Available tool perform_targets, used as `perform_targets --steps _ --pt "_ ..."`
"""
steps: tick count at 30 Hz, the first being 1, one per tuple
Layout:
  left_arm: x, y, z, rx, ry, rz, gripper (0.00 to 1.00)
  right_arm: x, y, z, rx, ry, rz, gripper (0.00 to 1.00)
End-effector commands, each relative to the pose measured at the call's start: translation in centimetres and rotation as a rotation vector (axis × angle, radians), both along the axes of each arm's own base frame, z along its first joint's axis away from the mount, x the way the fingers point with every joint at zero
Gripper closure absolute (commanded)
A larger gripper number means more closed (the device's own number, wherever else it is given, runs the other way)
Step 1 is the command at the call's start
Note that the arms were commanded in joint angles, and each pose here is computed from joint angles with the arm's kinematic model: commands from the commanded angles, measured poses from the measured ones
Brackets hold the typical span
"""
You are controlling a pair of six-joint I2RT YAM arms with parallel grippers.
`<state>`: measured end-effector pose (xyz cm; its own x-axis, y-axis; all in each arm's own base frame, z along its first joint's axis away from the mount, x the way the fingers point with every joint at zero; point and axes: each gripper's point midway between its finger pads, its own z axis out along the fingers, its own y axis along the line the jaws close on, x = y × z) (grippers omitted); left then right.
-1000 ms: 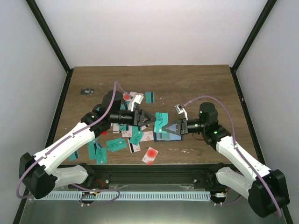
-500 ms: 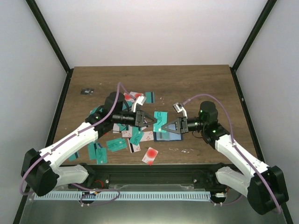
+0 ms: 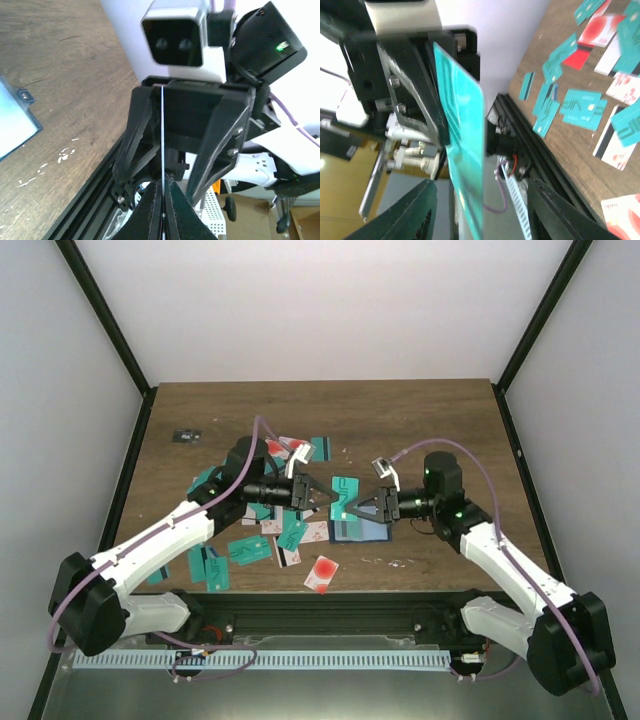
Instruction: Put the credit cards into the card holder
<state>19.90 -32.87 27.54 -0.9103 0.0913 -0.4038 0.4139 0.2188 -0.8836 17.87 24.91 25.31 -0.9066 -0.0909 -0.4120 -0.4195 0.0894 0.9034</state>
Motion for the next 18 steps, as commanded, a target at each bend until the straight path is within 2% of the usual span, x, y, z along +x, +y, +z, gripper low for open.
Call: perform_targets --steps 1,4,10,13,18 --pt "1.3 0.2 -1.4 0.072 0.015 0.075 0.96 3.1 -1.9 -1.3 -0.175 -0.014 -0.210 0.41" --pt "1.9 0.6 -3.2 0.132 0.046 0.114 0.96 5.1 -4.9 -4.3 -0.344 0.030 -0.397 0.36" --pt "2.3 -0.7 -7.5 0.208 0.123 0.062 0.96 6.4 -10.6 -10.1 -0.655 0.137 -0.656 0.35" --pt "3.0 -1.4 -10.9 0.276 0.181 0.042 0.96 6.6 -12.2 -12.7 -0.743 0.187 -0.728 0.37" --pt "4.0 -2.4 -16.0 0.375 0.269 0.012 0.96 6.9 -13.7 -15.5 -0.846 0.244 -0.755 0.41"
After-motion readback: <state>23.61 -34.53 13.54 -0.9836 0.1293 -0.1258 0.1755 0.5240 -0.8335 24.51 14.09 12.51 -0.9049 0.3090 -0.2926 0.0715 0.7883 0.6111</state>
